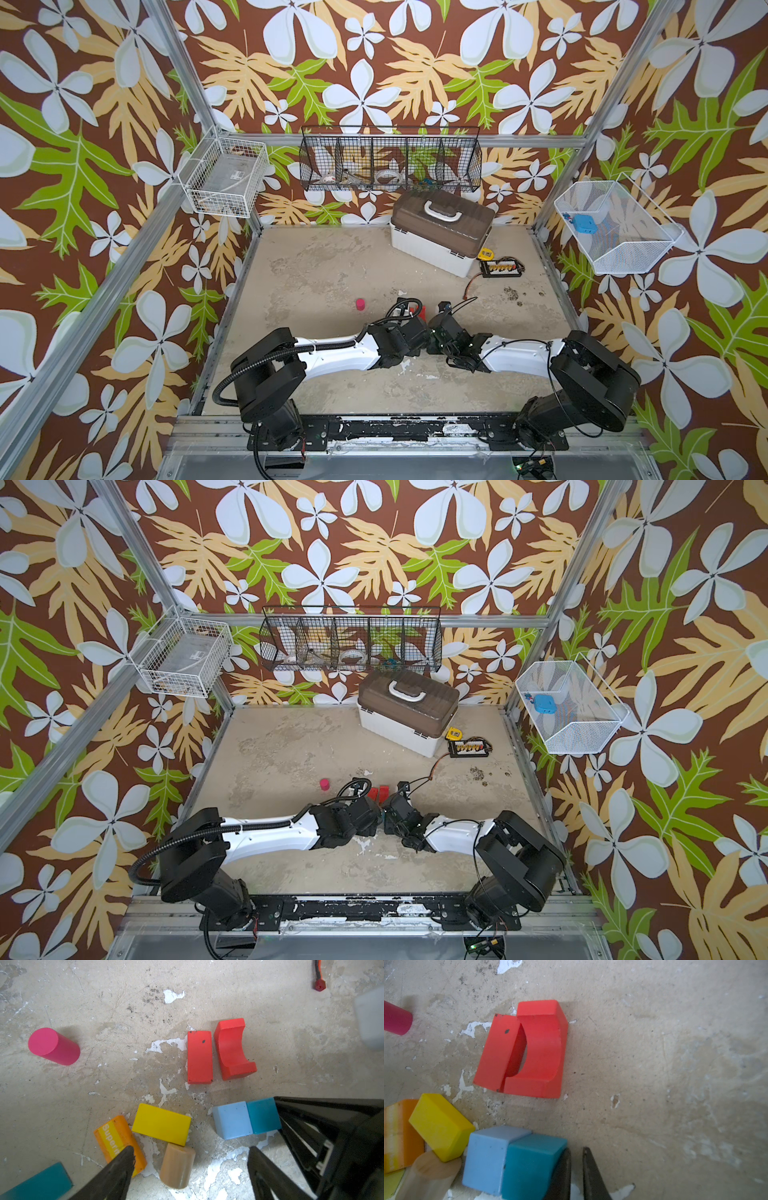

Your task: Build the wood block tower

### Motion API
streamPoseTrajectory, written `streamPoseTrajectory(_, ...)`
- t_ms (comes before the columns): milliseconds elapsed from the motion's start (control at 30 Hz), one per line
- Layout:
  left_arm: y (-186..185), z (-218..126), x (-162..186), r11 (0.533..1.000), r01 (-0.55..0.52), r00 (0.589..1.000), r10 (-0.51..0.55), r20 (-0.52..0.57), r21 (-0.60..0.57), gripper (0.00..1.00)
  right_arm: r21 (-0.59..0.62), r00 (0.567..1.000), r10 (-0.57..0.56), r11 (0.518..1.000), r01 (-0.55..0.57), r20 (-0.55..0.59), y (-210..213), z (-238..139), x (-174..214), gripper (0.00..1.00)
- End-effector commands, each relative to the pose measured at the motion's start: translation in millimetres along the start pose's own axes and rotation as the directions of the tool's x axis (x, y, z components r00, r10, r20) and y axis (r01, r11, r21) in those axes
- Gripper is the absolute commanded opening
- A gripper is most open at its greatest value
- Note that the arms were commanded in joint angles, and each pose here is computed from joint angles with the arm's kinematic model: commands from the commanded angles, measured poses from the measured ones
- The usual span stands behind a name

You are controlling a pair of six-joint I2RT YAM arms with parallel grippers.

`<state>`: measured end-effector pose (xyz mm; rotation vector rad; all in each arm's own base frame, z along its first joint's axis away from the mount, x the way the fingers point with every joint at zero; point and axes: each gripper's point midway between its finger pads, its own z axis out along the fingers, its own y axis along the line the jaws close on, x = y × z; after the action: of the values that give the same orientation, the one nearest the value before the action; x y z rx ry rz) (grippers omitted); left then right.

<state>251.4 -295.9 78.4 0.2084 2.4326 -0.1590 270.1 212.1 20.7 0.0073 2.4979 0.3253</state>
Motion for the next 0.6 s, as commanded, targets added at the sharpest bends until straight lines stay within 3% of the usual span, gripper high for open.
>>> streamPoseTrajectory(0,3,-2,-3,1.000,0.002,1.000,-0.002,0.017,-0.015,0.87,-0.009,1.000,0.008,1.000,-0.008,0.000,3,0,-2,0.14)
streamPoseTrajectory(233,15,-16,-17,0.999,0.019,0.997,-0.016,0.078,-0.040,0.87,0.010,1.000,0.019,1.000,-0.019,0.019,-3,-6,-4,0.13)
streamPoseTrajectory(300,27,-29,-28,0.997,0.040,0.991,-0.031,0.130,-0.072,0.92,0.017,0.999,0.023,1.000,-0.024,0.039,-6,-13,-8,0.17)
streamPoseTrajectory(367,46,-47,-44,0.990,0.087,0.977,-0.063,0.203,-0.112,0.99,0.021,0.998,0.024,0.999,-0.026,0.063,-8,-23,-15,0.20)
streamPoseTrajectory(567,123,-93,-75,0.954,0.283,0.905,-0.232,0.357,-0.097,1.00,0.016,0.986,0.042,0.999,-0.045,0.159,-13,-69,-43,0.29)
